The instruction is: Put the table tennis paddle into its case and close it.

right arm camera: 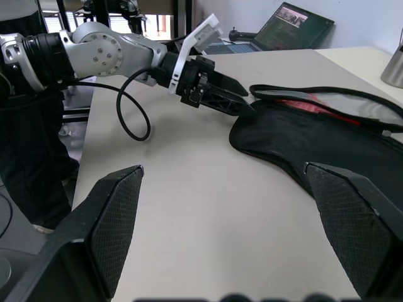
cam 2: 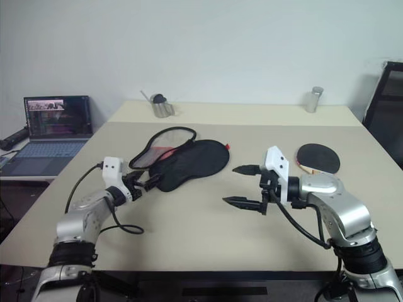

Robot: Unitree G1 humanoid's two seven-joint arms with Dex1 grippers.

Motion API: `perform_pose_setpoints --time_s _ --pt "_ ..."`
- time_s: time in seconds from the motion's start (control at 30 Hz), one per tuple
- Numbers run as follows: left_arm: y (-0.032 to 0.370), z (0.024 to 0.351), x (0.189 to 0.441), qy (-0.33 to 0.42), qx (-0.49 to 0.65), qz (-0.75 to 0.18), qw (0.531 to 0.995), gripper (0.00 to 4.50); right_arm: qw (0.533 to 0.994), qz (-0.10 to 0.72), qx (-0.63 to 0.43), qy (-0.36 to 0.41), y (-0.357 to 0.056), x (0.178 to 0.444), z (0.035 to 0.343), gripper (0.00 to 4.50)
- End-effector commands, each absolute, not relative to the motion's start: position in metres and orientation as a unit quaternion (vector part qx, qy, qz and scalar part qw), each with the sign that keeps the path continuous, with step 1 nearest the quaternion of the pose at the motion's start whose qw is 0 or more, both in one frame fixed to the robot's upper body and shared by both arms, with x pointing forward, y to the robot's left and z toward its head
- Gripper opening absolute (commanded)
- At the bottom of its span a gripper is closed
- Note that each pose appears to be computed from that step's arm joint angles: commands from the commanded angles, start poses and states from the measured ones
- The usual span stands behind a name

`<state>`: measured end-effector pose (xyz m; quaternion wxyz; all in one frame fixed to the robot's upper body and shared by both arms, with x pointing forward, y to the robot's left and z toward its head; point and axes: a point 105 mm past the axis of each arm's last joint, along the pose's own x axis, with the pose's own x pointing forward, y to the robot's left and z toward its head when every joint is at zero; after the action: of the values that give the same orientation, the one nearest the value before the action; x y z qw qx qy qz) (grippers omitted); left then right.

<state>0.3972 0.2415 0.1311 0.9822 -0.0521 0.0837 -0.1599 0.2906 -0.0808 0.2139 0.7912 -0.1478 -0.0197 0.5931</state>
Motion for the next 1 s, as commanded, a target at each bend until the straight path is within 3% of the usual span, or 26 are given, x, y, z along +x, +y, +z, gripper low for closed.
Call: perform_pose_setpoints --time_s 0.03,0.5,0.9,0.93,1.0 --pt "0.238 0.138 0.409 0.080 -0.089 -0.146 0.982 4.50 0.790 0.591 -0.159 -0.049 -0.079 0.287 0.226 4.48" --pt "0.213 0.122 0.428 0.130 -0.148 -0.150 0.969 4.50 0.798 0.578 -0.164 -0.047 -0.082 0.286 0.223 4.48" --pt "0.183 0.114 0.408 0.169 -0.220 -0.185 0.943 0.40 0.805 0.567 -0.168 -0.045 -0.087 0.285 0.223 4.50" --pt "0.175 0.114 0.405 0.172 -0.230 -0.194 0.938 0.11 0.806 0.566 -0.168 -0.045 -0.088 0.285 0.223 4.50" --pt "0.163 0.115 0.402 0.177 -0.248 -0.206 0.930 0.04 0.806 0.565 -0.168 -0.043 -0.090 0.285 0.223 4.50"
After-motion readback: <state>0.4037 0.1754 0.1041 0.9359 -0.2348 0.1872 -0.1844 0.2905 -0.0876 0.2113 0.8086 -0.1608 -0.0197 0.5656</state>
